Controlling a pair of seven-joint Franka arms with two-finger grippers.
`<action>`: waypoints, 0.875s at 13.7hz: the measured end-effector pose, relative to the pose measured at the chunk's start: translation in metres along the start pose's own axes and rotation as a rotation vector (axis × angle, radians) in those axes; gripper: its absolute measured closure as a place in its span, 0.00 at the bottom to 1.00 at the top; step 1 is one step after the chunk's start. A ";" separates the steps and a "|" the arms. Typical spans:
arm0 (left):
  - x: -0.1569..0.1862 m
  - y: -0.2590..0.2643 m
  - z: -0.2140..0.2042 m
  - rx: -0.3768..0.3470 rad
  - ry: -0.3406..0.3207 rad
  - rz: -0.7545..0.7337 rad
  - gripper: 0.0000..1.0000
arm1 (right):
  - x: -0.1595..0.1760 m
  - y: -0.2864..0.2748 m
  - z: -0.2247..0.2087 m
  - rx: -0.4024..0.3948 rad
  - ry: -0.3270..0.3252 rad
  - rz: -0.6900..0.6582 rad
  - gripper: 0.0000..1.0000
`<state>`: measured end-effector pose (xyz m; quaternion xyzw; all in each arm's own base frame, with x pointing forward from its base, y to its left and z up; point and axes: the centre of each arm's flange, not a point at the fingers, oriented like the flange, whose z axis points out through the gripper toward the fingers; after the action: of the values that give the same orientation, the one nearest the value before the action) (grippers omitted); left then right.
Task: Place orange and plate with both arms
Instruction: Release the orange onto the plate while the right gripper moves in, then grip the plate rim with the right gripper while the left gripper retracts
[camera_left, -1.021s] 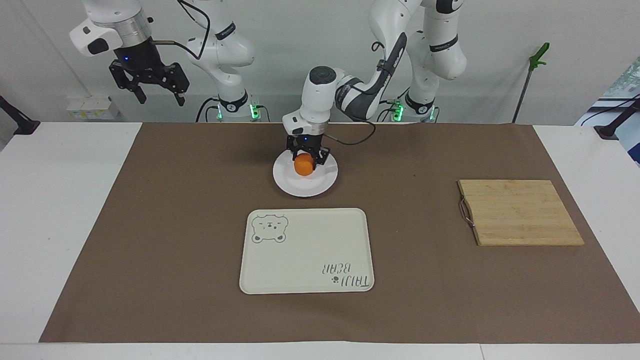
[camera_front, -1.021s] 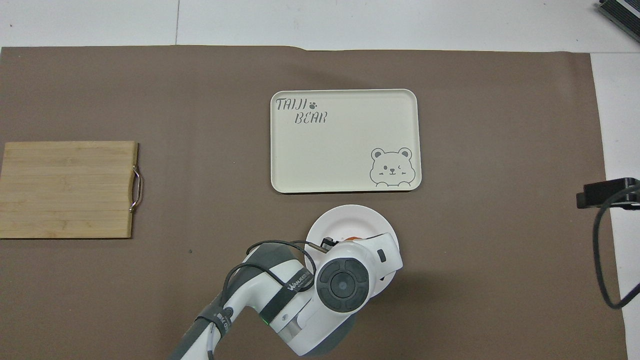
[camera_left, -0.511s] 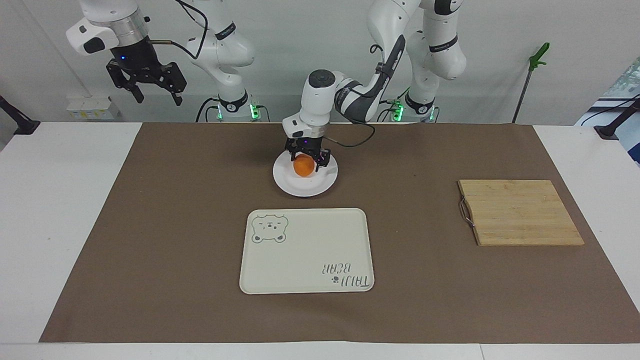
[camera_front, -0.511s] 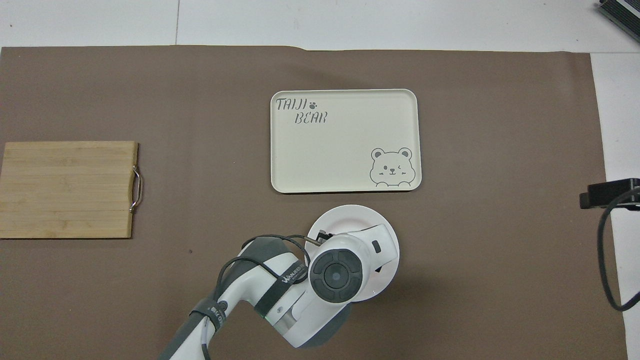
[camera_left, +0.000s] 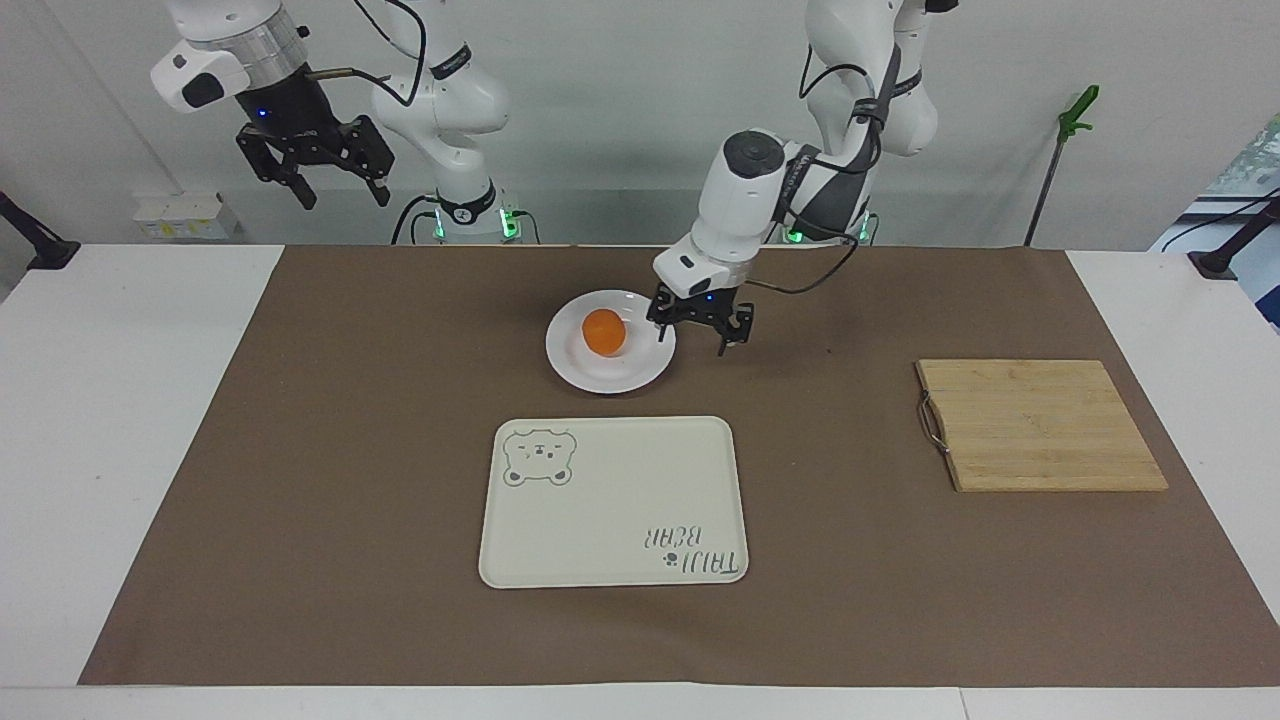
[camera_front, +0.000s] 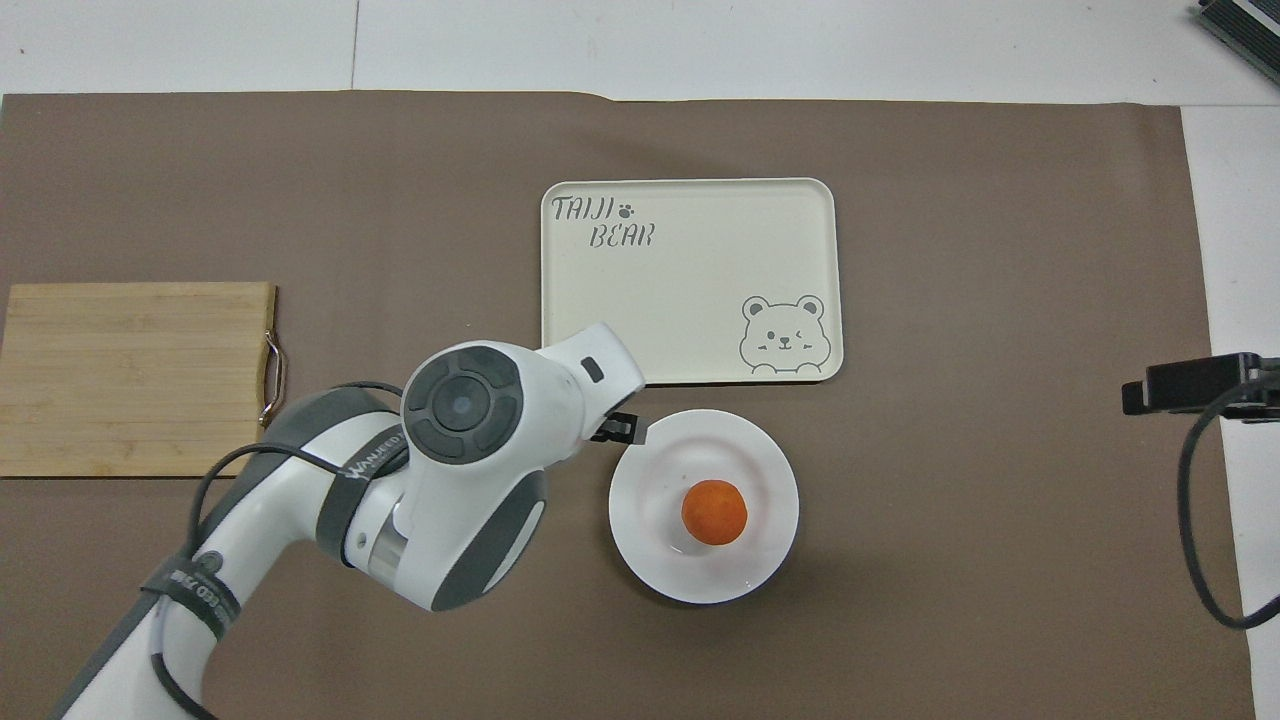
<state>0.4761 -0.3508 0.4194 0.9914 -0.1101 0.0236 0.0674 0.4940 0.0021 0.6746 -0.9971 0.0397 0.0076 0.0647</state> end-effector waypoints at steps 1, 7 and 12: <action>0.007 -0.025 -0.005 0.008 -0.014 -0.024 0.00 | 0.001 -0.002 0.006 0.022 -0.010 -0.001 0.00; 0.037 -0.189 -0.020 0.036 -0.050 -0.074 0.00 | 0.021 -0.007 0.062 0.156 0.005 0.027 0.00; 0.031 -0.326 -0.053 0.040 -0.016 0.012 0.00 | 0.039 -0.002 0.132 0.264 0.003 0.015 0.00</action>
<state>0.5769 -0.0352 0.4319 0.9920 -0.1159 0.0184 0.0467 0.5319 0.0178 0.5430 -0.9795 0.0478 0.0013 0.1954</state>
